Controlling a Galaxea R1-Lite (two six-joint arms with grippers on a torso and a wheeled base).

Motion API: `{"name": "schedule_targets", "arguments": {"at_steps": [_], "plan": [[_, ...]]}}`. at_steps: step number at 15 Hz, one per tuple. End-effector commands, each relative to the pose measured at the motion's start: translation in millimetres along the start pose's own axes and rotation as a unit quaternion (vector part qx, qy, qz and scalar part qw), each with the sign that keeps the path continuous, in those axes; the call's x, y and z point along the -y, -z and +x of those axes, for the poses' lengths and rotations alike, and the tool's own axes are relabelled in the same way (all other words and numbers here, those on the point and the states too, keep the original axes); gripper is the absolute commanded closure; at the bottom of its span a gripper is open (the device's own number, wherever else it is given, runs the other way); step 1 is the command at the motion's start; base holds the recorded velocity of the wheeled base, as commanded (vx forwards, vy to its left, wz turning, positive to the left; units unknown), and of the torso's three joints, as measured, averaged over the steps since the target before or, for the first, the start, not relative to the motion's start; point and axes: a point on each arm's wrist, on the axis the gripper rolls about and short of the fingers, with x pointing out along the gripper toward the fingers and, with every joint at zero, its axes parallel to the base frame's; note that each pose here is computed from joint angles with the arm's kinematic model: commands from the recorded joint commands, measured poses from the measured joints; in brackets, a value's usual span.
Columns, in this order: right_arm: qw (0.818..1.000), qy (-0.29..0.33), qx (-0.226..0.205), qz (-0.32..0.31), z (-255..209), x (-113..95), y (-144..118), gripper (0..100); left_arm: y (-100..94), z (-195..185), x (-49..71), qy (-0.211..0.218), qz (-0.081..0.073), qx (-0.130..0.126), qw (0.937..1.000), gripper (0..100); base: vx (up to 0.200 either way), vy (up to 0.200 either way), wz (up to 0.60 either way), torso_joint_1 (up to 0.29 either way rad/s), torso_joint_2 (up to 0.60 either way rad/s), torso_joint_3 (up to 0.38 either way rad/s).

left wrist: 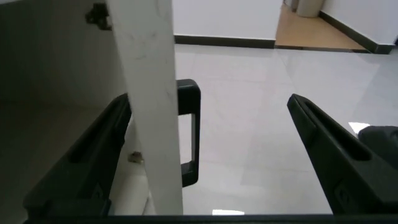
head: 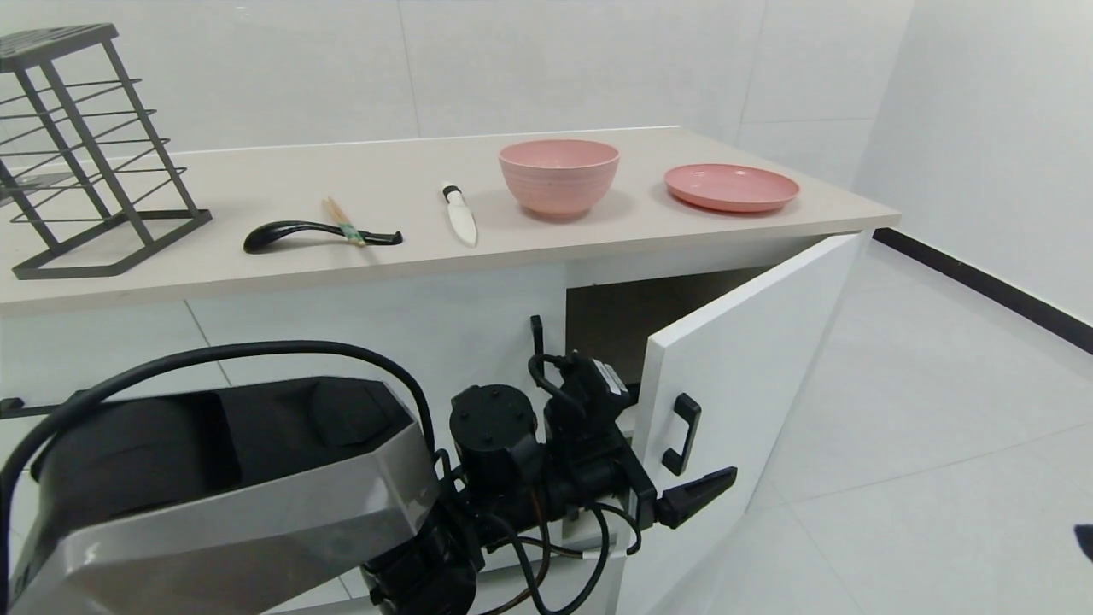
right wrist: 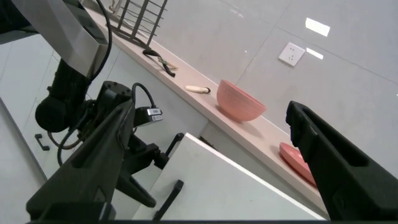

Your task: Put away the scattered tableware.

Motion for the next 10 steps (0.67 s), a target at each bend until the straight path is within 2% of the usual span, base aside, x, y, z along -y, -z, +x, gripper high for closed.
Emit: {"name": "schedule_targets", "arguments": {"at_steps": [1, 2, 4, 5, 6, 7, 8, 9, 10], "plan": [[1.0, -0.002, -0.002, 0.002, 0.4, -0.1, 1.1, 0, 3.5, -0.3, -10.1, -0.008, 0.003, 0.0, 1.0, 0, 0.0, 0.0, 0.0, 0.0, 0.0, 0.0], [1.0, -0.002, -0.002, 0.002, 0.2, -0.3, 1.4, 0, 4.0, 2.8, -14.3, -0.01, 0.004, 0.006, 0.9999, 0, 0.0, 0.0, 0.0, 0.0, 0.0, 0.0], [1.0, -0.003, -0.005, 0.004, -0.4, -1.3, 2.6, 0, 4.8, 4.3, -13.7, -0.009, 0.001, 0.007, 0.9999, 0, 0.0, 0.0, 0.0, 0.0, 0.0, 0.0], [1.0, -0.004, -0.005, 0.005, -1.4, -2.5, 3.1, 0, 7.9, 0.5, -11.7, -0.006, -0.006, -0.003, 1.0, 0, 0.0, 0.0, 0.0, 0.0, 0.0, 0.0], [1.0, -0.005, -0.008, 0.007, -2.2, -3.7, 4.6, 0, 9.6, -0.7, -11.3, 0.003, -0.008, -0.007, 0.9999, 0, -0.2, 0.2, 0.0, -0.002, 0.01, 0.002], [1.0, -0.006, -0.009, 0.008, -2.6, -4.2, 5.1, 0, 9.9, 1.7, -17.1, 0.004, 0.003, -0.001, 1.0, 0, -0.2, 0.2, 0.0, 0.007, 0.0, -0.007], [1.0, -0.006, -0.01, 0.009, -2.7, -4.4, 5.4, 0, 4.6, 7.6, -26.5, -0.004, 0.02, 0.018, 0.9996, 0, 0.0, 0.2, 0.0, 0.007, 0.0, 0.007], [1.0, -0.006, -0.01, 0.009, -2.9, -4.7, 5.7, 0, -0.9, 10.0, -33.3, -0.008, 0.031, 0.031, 0.999, 0, 0.0, 0.0, 0.0, 0.0, 0.0, 0.0], [1.0, -0.006, -0.01, 0.009, -3.2, -5.0, 5.7, 0, -1.2, 9.9, -34.0, -0.008, 0.032, 0.032, 0.999, 0, 0.0, 0.0, 0.0, 0.0, 0.0, 0.0]]}}
